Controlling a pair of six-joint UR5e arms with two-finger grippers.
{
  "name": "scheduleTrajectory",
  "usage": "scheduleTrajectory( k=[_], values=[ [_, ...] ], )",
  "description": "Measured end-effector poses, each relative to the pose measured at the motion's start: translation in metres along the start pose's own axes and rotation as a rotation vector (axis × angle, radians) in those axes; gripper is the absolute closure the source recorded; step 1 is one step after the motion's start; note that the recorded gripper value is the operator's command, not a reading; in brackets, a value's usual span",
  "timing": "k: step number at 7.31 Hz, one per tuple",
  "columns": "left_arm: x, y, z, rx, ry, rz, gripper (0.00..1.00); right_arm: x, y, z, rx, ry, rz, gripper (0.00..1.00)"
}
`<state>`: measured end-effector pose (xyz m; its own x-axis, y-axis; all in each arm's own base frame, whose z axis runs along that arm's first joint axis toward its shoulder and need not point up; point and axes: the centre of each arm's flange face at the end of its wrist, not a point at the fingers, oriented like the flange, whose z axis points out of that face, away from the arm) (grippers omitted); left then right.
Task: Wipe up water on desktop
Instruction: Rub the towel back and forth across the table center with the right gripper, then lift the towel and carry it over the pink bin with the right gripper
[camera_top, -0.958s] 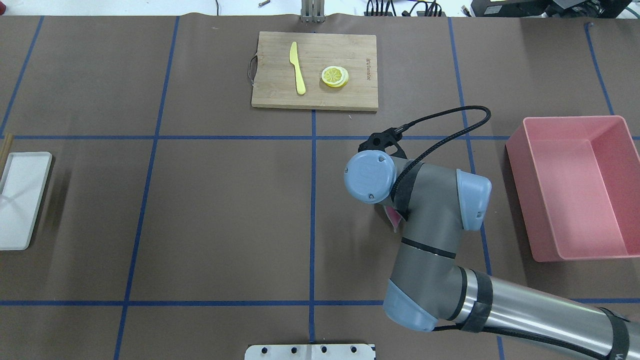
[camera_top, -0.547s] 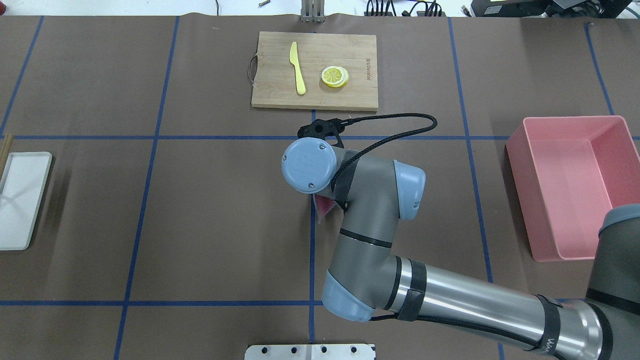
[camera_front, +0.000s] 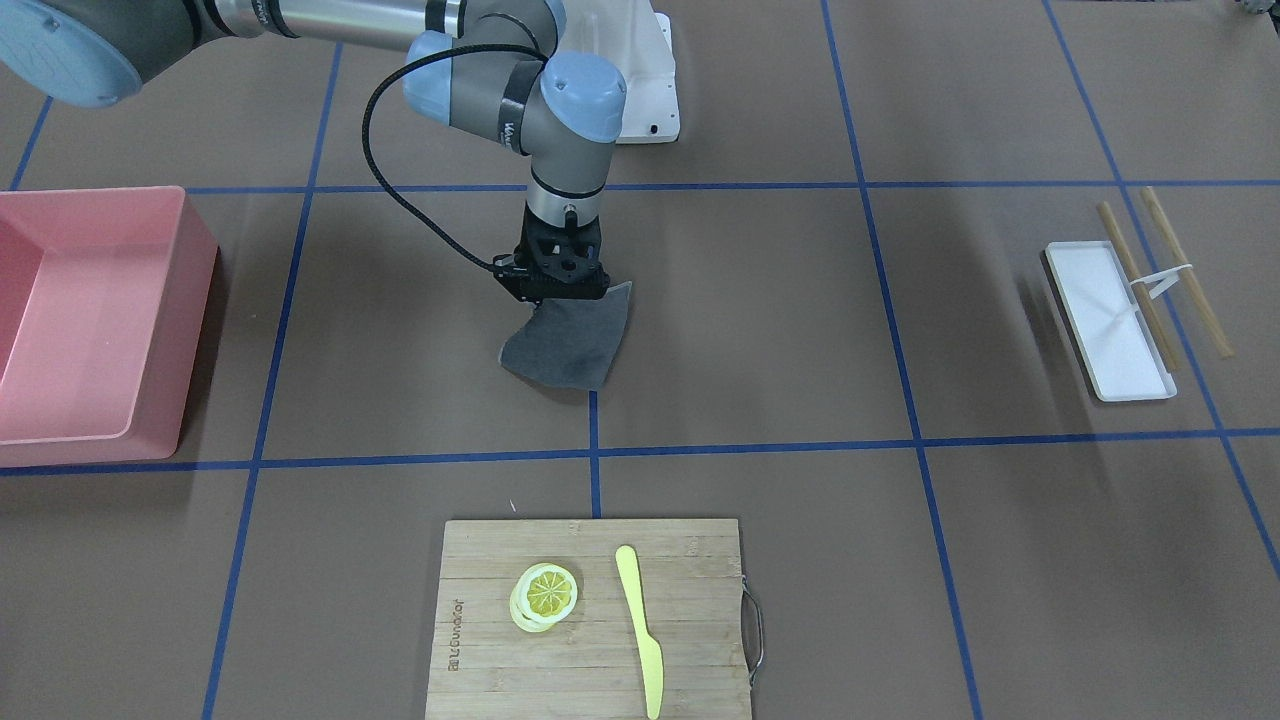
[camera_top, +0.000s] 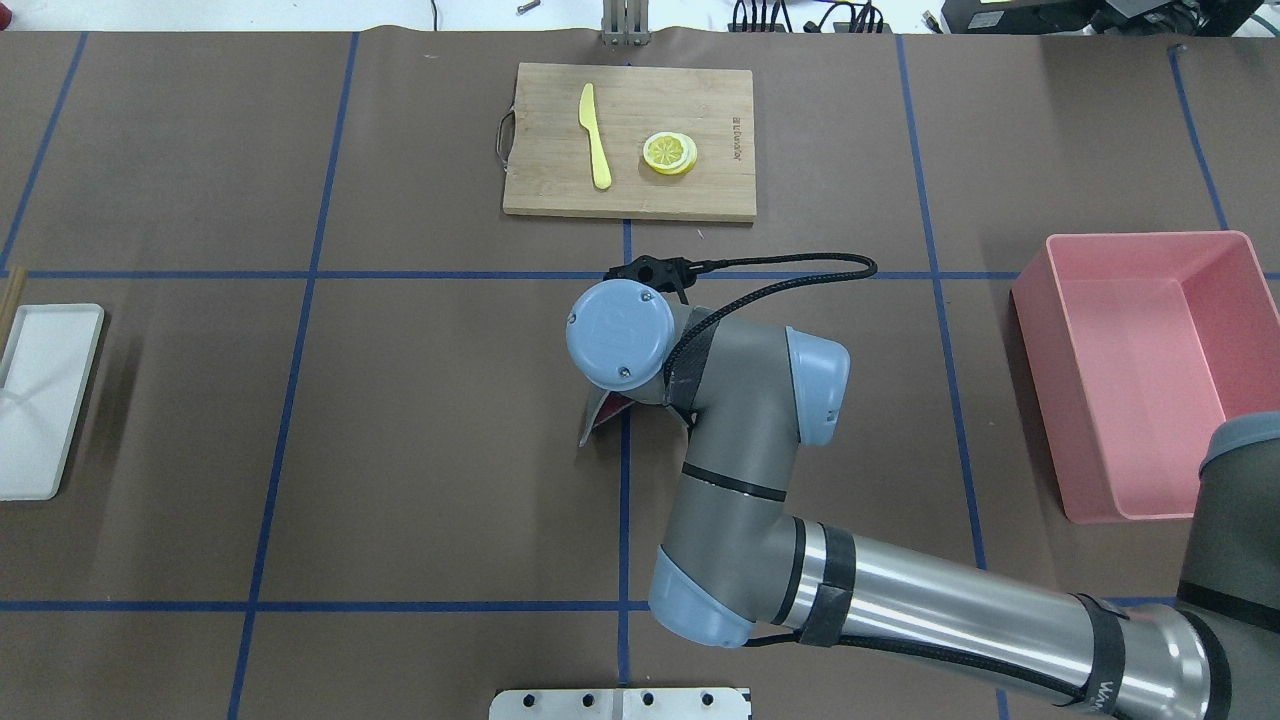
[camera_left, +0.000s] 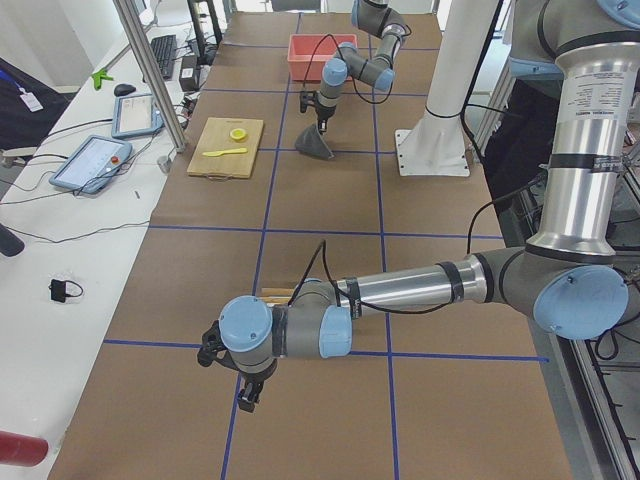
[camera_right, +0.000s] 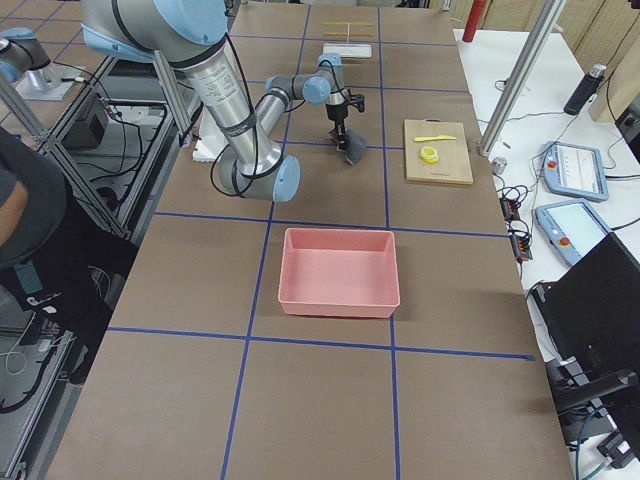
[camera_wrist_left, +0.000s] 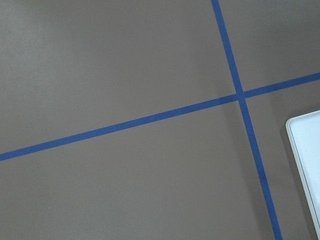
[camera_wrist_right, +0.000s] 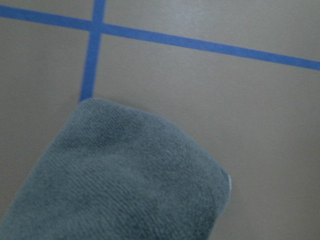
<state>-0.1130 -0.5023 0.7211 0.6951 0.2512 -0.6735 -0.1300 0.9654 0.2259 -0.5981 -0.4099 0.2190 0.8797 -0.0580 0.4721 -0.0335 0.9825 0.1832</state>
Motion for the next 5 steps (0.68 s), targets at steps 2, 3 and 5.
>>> scheduleTrajectory(
  k=[2, 3, 5],
  values=[
    [0.000, 0.000, 0.000, 0.000, 0.000, 0.000, 0.01, 0.068, 0.011, 0.015, -0.072, 0.163, -0.087, 1.00],
    [0.000, 0.000, 0.000, 0.000, 0.000, 0.000, 0.01, 0.105, 0.016, 0.023, -0.109, 0.269, -0.123, 1.00],
    [0.000, 0.001, 0.000, 0.000, 0.000, 0.000, 0.01, 0.149, 0.019, 0.030, -0.162, 0.469, -0.174, 1.00]
  ],
)
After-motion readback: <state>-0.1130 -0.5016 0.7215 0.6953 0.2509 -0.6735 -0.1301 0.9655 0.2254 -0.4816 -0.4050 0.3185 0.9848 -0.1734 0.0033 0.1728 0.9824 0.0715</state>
